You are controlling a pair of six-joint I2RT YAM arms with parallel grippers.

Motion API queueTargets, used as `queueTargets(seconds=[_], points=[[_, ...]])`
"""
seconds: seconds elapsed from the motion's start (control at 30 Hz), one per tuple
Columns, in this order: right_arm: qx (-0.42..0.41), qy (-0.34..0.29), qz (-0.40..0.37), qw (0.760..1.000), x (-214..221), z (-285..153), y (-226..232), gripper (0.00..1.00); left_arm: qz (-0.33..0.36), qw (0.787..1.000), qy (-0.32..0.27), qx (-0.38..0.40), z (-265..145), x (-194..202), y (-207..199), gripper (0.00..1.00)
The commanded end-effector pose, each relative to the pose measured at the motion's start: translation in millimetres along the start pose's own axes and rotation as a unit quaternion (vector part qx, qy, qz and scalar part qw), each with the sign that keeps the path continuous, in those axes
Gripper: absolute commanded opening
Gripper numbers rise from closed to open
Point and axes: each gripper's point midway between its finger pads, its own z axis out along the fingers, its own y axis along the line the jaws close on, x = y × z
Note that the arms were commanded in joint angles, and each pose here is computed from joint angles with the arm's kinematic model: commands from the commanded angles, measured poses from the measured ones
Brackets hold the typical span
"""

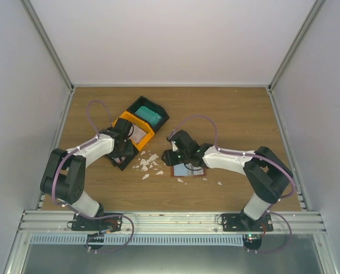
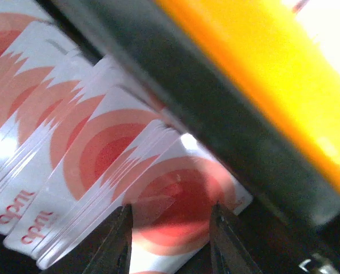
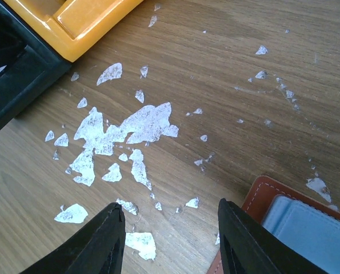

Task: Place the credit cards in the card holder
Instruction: Pick up the credit card from the storage box.

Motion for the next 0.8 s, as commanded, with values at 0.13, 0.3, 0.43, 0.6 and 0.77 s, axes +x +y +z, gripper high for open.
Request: queueTargets(seconds=[0.13,0.3,0.43,0.6,0.77], points=[[-0.01,-0.003,-0.008,1.0,-2.3,5.5,6.9,0.47,0.053,0.995,-0.014,0.085,0.1,-20.3,-40.1,0.42],[-0.004,-0.001,-0.007,1.0,-0.7,6.2,4.2,0.47,0.06,0.996,-0.028,0.065,-4.9,-26.9,-33.5,0.46],[-0.003,0.002,-0.004,1.0,1.5,7.1,2.9,0.47,0.071,0.996,-0.031,0.035,-3.2,-27.1,-23.4,0.48],[-0.002,0.009,0.0,1.0,6.5,8.5,0.5,0.47,0.082,0.997,-0.01,0.007,9.7,-19.7,-16.7,0.5],[-0.002,0.012,0.001,1.0,8.6,9.5,0.7,0.47,0.086,0.996,0.006,-0.011,18.1,-16.0,-14.4,0.54]])
